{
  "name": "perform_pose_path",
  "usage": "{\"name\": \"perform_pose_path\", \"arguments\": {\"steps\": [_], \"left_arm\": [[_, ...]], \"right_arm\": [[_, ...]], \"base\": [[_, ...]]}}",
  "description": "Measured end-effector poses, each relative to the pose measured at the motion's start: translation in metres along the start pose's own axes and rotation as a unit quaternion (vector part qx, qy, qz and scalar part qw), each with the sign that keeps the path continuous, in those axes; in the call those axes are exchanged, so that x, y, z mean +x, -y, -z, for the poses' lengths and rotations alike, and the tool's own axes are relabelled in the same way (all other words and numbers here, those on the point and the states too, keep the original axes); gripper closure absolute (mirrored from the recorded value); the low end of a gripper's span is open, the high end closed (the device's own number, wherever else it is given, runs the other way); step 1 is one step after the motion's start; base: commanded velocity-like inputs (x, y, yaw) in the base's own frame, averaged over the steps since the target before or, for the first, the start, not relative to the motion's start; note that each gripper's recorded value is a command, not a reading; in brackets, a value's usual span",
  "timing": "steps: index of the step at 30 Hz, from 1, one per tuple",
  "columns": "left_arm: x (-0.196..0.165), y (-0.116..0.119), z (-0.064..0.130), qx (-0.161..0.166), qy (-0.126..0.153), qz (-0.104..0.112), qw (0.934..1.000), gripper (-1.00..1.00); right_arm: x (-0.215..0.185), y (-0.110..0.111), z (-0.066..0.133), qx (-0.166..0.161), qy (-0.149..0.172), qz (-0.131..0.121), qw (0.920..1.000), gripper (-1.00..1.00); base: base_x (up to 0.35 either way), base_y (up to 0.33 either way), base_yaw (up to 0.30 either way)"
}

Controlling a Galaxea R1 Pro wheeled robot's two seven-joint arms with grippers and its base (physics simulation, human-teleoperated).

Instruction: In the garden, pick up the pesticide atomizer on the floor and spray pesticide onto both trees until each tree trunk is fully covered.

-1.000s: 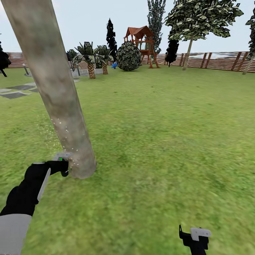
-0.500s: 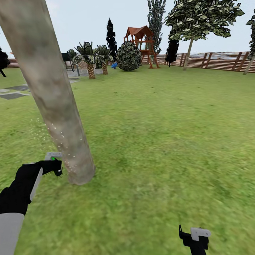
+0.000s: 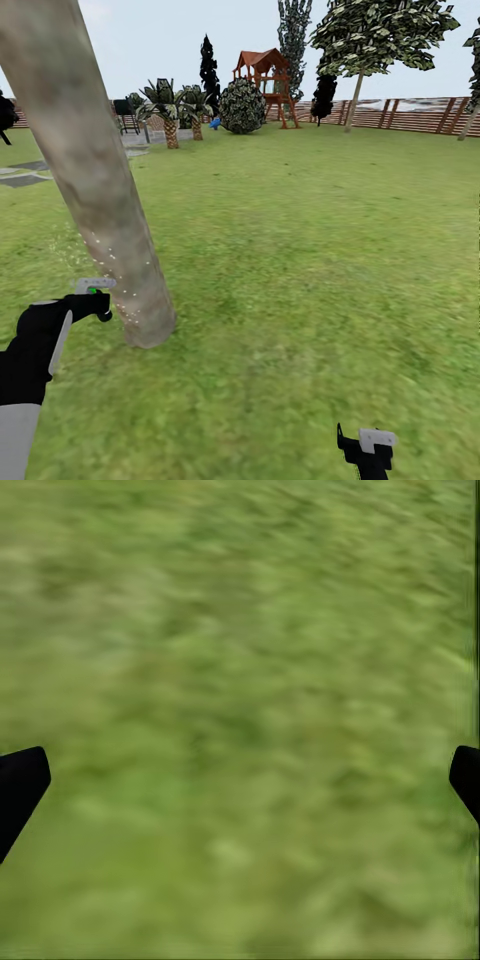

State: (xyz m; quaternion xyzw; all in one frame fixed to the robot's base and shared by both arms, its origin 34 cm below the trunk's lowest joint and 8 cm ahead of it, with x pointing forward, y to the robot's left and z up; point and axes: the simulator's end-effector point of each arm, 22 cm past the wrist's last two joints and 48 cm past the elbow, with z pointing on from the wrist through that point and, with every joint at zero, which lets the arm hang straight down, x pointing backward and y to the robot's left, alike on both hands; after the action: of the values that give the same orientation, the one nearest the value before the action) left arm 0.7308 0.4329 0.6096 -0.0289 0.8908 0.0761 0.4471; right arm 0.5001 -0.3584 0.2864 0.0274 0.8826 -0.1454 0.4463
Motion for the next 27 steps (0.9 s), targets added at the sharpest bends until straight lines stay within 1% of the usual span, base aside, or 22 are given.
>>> {"name": "perform_pose_path", "arguments": {"steps": [3, 10, 21, 25, 27], "left_arm": [[-0.0001, 0.0011, -0.0001, 0.0, 0.0, -0.003, 1.0, 1.0], [0.0005, 0.0, -0.0001, -0.002, -0.002, -0.003, 1.0, 1.0], [0.0013, -0.0045, -0.0004, -0.008, -0.002, -0.002, 1.0, 1.0], [0.0012, -0.0065, -0.0001, -0.01, -0.002, -0.002, 0.9999, 1.0], [0.0012, -0.0075, 0.0, -0.011, -0.002, -0.001, 0.9999, 1.0]], "right_arm": [[0.0, 0.0, 0.0, 0.0, 0.0, 0.0, 1.0, -1.0], [-0.0001, -0.0001, 0.0, 0.0, 0.0, 0.0, 1.0, -1.0], [-0.0002, 0.0017, -0.0003, 0.002, 0.0, 0.0, 1.0, -1.0], [-0.0003, 0.0018, -0.0003, 0.002, 0.0, 0.0, 1.0, -1.0], [-0.0002, 0.0014, -0.0002, 0.002, 0.0, 0.0, 1.0, -1.0]], "base": [[0.0, -0.27, 0.035], [0.016, -0.273, 0.208], [0.143, -0.262, 0.01], [0.024, -0.27, 0.008], [0.002, -0.273, 0.17]]}}
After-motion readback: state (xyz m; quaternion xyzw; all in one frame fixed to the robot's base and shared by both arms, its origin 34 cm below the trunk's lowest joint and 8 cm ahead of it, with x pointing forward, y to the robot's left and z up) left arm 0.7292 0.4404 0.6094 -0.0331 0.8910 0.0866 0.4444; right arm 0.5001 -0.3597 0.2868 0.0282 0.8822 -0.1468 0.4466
